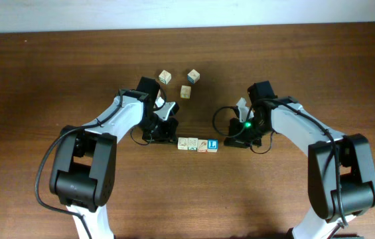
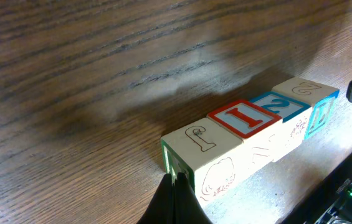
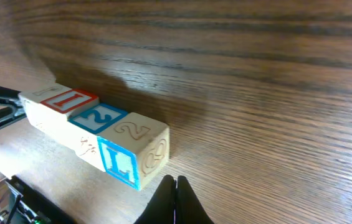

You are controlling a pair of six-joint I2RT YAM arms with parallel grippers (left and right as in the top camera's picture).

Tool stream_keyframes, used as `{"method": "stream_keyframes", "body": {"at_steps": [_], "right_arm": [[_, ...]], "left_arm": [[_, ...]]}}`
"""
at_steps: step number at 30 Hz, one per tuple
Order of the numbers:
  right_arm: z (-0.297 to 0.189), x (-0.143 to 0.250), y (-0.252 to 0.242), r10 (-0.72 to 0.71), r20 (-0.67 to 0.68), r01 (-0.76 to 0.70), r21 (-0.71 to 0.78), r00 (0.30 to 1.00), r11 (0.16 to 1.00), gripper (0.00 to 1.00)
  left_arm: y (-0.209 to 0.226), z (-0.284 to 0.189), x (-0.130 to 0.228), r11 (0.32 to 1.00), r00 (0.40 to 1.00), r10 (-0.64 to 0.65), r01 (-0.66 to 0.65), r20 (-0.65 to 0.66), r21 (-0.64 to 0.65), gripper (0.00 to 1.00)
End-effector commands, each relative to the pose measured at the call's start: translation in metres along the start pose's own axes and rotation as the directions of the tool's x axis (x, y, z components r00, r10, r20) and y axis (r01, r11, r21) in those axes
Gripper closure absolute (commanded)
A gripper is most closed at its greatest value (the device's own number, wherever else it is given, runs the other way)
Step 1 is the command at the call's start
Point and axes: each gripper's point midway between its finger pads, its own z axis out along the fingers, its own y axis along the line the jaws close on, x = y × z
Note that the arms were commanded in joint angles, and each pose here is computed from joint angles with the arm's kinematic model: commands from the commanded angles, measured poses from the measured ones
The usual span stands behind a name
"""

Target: Rotate 4 blocks

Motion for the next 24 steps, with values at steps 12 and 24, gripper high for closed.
{"method": "stream_keyframes", "body": {"at_steps": [12, 24], "right_arm": [[0.012, 0.006, -0.007, 0.037, 0.027, -0.029, -0.25, 0.999, 0.968, 0.96], [0.027, 0.01, 0.009, 0.045, 0.008, -0.042, -0.219, 0.999, 0.975, 0.96]], "left_arm": [[0.0, 0.006, 0.001, 1.0, 1.0, 0.015, -0.015, -0.006, 0.009, 1.0], [-0.002, 0.006, 0.001, 1.0, 1.0, 0.015, -0.015, -0.007, 0.019, 1.0]]}}
